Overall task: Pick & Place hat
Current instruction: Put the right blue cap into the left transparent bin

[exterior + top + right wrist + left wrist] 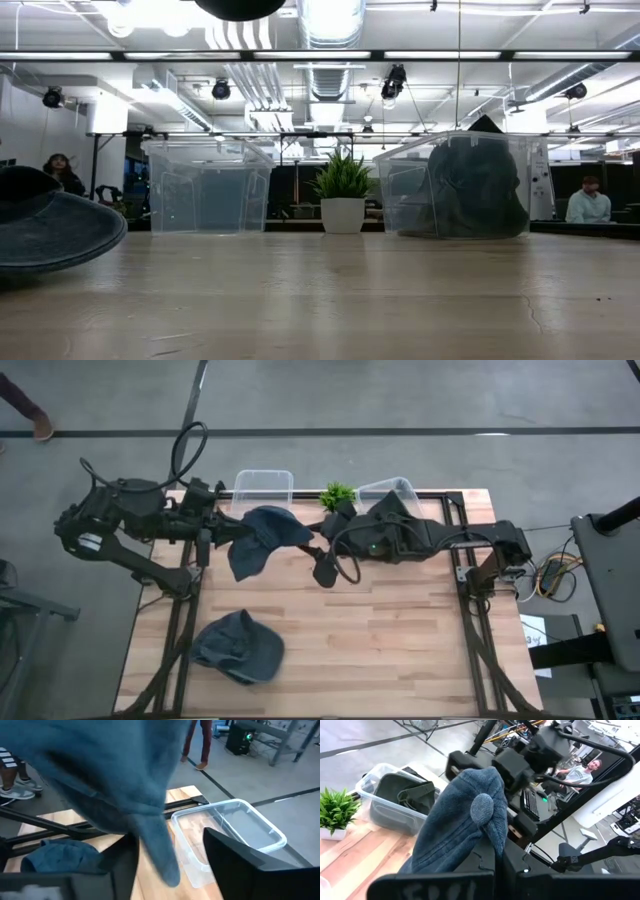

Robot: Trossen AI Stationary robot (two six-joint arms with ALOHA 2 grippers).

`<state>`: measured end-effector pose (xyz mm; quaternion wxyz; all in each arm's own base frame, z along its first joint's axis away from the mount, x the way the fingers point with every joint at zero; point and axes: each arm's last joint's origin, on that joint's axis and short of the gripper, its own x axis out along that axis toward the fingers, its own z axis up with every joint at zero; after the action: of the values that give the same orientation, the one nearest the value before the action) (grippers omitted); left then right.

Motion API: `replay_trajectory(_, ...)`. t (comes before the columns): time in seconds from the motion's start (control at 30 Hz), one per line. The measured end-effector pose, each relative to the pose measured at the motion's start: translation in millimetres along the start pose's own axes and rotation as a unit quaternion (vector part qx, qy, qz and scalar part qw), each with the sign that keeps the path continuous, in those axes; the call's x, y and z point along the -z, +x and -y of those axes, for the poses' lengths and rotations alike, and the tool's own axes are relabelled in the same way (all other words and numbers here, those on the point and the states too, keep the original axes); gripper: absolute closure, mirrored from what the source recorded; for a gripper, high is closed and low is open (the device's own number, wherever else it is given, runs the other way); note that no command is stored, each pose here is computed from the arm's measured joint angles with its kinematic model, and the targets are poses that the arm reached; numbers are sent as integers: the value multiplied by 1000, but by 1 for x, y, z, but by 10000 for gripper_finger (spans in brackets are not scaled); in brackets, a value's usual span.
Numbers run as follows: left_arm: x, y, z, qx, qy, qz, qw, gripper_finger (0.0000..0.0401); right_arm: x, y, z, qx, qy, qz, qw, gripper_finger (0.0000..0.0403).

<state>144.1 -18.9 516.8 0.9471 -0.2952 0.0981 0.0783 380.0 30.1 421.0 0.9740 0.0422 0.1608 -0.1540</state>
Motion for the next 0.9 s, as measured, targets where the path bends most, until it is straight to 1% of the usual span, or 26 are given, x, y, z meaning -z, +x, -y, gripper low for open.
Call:
replay_trajectory(0.1,-1,1,2,8,-3,6,1000,401,-1,2,4,-12,5,-2,1000,240)
replay_trajectory(0.2,-3,1,3,17,-4,11,1000,401,-3,3,8,-21,12,-2,1000,308)
replay_trajectory(0.27,-2,1,3,16,-3,10,1000,401,-3,4,10,-29,18,-5,999,360)
replay_trajectory(0.3,-2,1,3,16,-2,10,1000,401,-3,4,10,-34,20,-7,999,377)
replay_trajectory(0.4,-2,1,3,16,-2,10,1000,401,-5,2,10,-39,30,-9,999,388)
replay_trajectory(0.57,-2,1,3,15,-3,9,1000,401,-15,-6,11,-41,38,-7,998,391)
replay_trajectory(0.7,-2,1,2,11,-10,10,1000,397,-29,-24,16,-27,46,-10,999,392)
replay_trajectory(0.8,-2,1,0,-12,-24,21,999,386,-40,-37,19,-24,42,-12,999,392)
replay_trajectory(0.9,-1,3,-1,-29,-19,26,999,369,-47,-45,20,-33,40,-9,999,393)
